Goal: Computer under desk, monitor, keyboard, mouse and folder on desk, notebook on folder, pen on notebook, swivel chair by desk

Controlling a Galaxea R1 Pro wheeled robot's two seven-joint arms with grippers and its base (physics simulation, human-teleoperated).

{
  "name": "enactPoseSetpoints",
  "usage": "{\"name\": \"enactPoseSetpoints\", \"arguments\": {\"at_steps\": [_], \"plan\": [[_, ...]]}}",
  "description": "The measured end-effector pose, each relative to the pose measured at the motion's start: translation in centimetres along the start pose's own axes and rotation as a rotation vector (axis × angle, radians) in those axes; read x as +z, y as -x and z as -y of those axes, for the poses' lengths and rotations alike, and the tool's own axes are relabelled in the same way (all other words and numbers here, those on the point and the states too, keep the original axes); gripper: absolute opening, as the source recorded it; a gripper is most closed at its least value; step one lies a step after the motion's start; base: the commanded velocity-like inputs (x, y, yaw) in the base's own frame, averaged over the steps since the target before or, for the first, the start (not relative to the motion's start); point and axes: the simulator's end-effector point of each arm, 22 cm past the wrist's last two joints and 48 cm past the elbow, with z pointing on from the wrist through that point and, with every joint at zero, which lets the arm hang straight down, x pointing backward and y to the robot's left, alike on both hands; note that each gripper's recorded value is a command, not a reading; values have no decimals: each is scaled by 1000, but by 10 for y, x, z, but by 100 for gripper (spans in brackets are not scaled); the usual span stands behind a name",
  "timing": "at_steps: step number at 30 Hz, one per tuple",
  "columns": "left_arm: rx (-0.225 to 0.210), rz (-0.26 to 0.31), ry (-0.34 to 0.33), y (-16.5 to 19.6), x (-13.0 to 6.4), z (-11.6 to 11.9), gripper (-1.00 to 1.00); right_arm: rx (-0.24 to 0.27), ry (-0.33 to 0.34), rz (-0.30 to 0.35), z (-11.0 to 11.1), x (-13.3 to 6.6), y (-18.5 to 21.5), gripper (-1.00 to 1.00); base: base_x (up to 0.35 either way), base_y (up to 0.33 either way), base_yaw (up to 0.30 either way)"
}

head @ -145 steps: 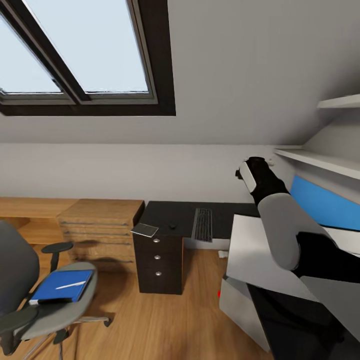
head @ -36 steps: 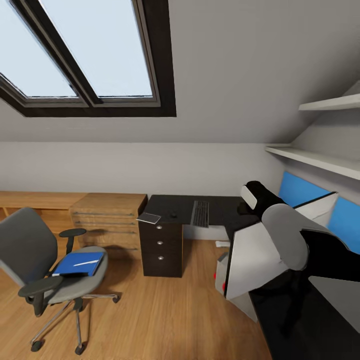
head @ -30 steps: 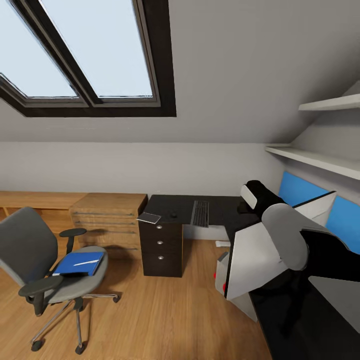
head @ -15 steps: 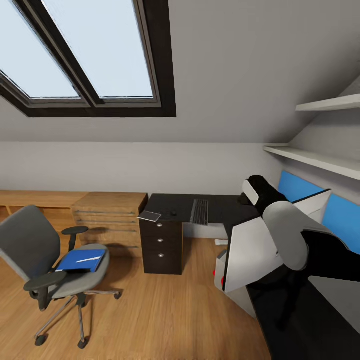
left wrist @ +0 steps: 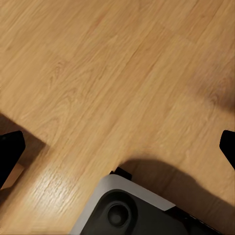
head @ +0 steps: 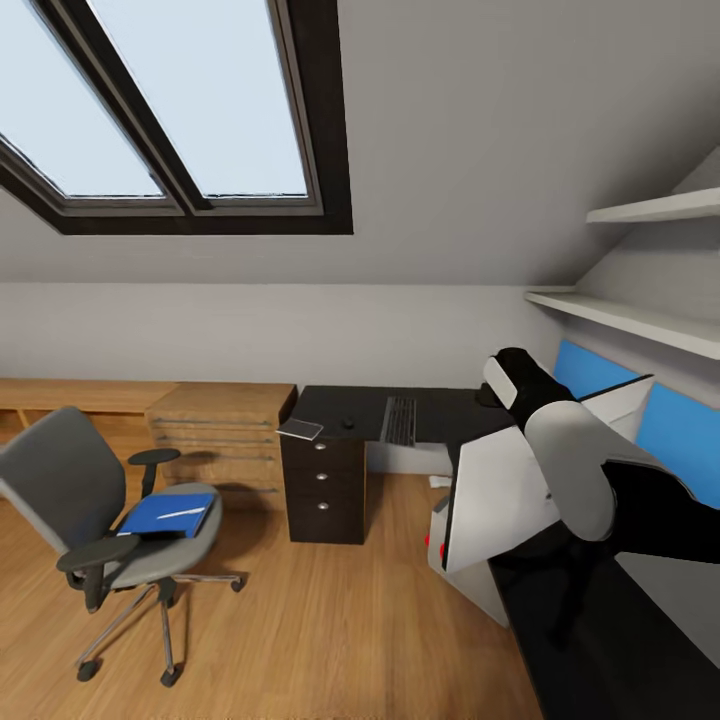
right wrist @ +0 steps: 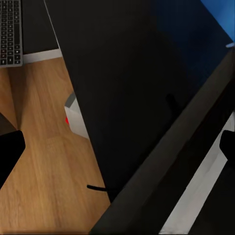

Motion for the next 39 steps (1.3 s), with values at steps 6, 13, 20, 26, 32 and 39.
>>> {"name": "enactPoseSetpoints", "arguments": {"at_steps": [6, 13, 20, 26, 32, 39], "plan": [[0, 0, 0, 0, 0, 0, 100, 0, 0, 0, 0, 0, 0, 100, -21, 0, 0], [0, 0, 0, 0, 0, 0, 100, -1, 0, -1, 0, 1, 0, 100, -182, 0, 0], [0, 0, 0, 0, 0, 0, 100, 0, -3, 0, 1, 0, 0, 100, -54, 0, 0], [0, 0, 0, 0, 0, 0, 100, -1, -8, 3, 2, 0, 1, 100, -15, -2, 0], [0, -1, 0, 0, 0, 0, 100, -1, -14, 4, 5, 1, 1, 100, -161, -104, 0], [0, 0, 0, 0, 0, 0, 100, -2, -19, 4, 7, 1, 1, 100, -64, -47, 0]]}}
